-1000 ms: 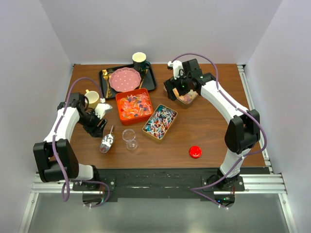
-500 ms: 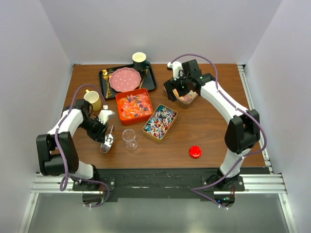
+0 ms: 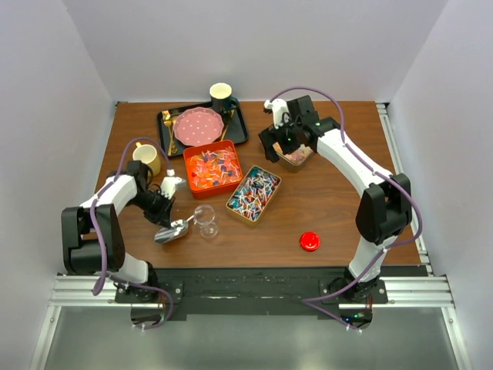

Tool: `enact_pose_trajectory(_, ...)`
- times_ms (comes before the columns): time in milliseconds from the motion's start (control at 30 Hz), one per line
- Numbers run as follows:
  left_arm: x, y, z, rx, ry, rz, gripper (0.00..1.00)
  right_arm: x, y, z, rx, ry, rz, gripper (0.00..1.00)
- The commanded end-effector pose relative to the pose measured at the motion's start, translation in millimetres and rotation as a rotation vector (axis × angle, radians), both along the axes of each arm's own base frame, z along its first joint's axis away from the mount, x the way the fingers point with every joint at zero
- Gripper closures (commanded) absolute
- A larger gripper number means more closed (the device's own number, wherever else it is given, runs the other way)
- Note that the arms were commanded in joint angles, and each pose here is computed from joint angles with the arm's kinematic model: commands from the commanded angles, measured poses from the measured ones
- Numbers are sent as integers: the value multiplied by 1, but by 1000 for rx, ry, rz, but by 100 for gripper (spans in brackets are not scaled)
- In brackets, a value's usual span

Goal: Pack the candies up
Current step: Pick up the spatula from the center of the board.

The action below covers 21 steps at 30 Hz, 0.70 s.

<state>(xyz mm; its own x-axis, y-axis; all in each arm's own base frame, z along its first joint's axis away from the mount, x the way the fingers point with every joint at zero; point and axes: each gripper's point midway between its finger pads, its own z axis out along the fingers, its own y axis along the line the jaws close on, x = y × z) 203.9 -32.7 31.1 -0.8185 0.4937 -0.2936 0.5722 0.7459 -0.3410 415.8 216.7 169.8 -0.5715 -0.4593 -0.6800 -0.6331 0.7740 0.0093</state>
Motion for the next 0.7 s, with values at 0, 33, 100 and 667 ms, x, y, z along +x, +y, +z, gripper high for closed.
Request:
enact_pose_trajectory(0,21,5,8,35,-124,9,100,3,13,17,39,-34,38,1)
enact_pose_trajectory(33,22,7,11,45,-138,-2,100,3,13,16,40,-30,40,1)
enact_pose_trajectory(100,28,18,25,96,-197,-55,100,5,16,21,48,-39,49,2)
enact_pose_trajectory(667,161,0,194,81,-749,-232,100,-28,108,134,287,-157,673,2)
